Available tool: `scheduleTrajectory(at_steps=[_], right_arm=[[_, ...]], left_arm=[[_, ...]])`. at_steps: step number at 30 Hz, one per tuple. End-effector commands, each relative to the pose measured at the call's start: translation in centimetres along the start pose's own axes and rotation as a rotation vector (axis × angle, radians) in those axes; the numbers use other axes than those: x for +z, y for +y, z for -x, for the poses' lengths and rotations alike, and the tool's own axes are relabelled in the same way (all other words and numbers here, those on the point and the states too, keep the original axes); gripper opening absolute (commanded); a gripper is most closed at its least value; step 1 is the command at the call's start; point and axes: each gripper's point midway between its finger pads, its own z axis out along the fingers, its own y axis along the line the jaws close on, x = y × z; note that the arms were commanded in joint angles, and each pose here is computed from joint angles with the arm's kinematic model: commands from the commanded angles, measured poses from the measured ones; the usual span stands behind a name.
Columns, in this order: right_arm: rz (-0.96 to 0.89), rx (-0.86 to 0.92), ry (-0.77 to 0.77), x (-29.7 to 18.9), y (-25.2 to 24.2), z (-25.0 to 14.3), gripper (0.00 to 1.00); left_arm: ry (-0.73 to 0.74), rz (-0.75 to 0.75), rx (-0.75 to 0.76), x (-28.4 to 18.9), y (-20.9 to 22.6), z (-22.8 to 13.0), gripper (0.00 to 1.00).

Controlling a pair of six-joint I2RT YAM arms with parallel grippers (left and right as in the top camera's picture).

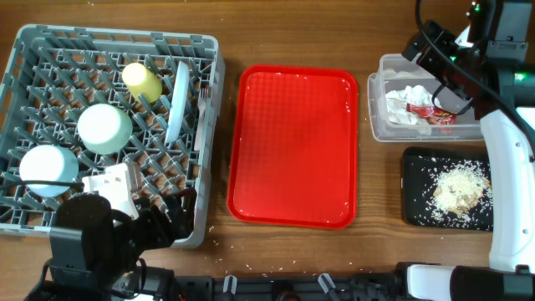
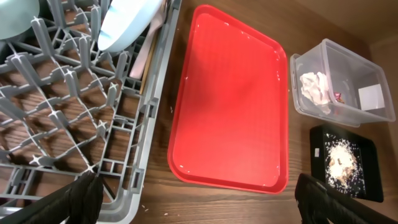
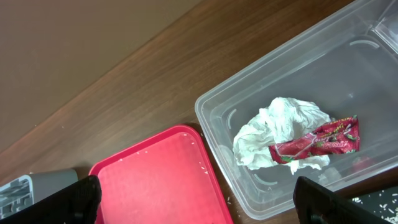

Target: Sort waste into correct bins and load items into the dishwasher rack

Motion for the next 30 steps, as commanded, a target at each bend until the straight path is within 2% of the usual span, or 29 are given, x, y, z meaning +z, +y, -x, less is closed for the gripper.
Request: scheduleTrajectory(at_steps=[1, 3, 5, 7, 10, 11, 14, 17, 26, 30], right_arm=[[-0.010, 0.001, -0.016, -0.2, 0.0, 0.5, 1.00], [-0.010, 0.001, -0.017, -0.2, 0.0, 0.5, 1.00], [-0.010, 0.001, -0.016, -0.2, 0.0, 0.5, 1.00], [-0.010, 0.001, -0.017, -0.2, 0.0, 0.5, 1.00], [-0.010, 0.001, -0.016, -0.2, 0.0, 0.5, 1.00], [-0.010, 0.001, -0.017, -0.2, 0.0, 0.5, 1.00], [-0.010, 0.001, -0.016, -0.2, 0.0, 0.5, 1.00], [-0.010, 0.001, -0.017, -0.2, 0.0, 0.5, 1.00], [-0.010, 0.001, -0.016, -0.1, 0.0, 0.5, 1.00], [-0.010, 0.001, -0.016, -0.1, 0.0, 0.5, 1.00]], left_arm=[[0.027, -0.001, -0.017, 0.0, 0.1, -0.8, 1.00], [0.066, 0.020, -0.026, 0.0, 0.6, -1.8, 1.00], [0.047, 0.017, -0.019, 0.2, 0.6, -1.3, 1.00], [0.016, -0.034, 0.051, 1.5, -0.4, -0.6, 1.00], [-0.104, -0.099, 0.143, 5.7, -0.3, 0.4, 1.00], [-0.186, -0.133, 0.193, 8.0, 0.3, 0.2, 1.00], [-0.381, -0.194, 0.221, 10.4, 1.3, 0.0, 1.00], [-0.573, -0.242, 0.234, 10.6, 2.1, 0.6, 1.00], [-0.774, -0.151, 0.198, 10.6, 5.5, 2.6, 1.00], [-0.788, -0.145, 0.399, 10.3, 4.4, 2.4, 1.00]])
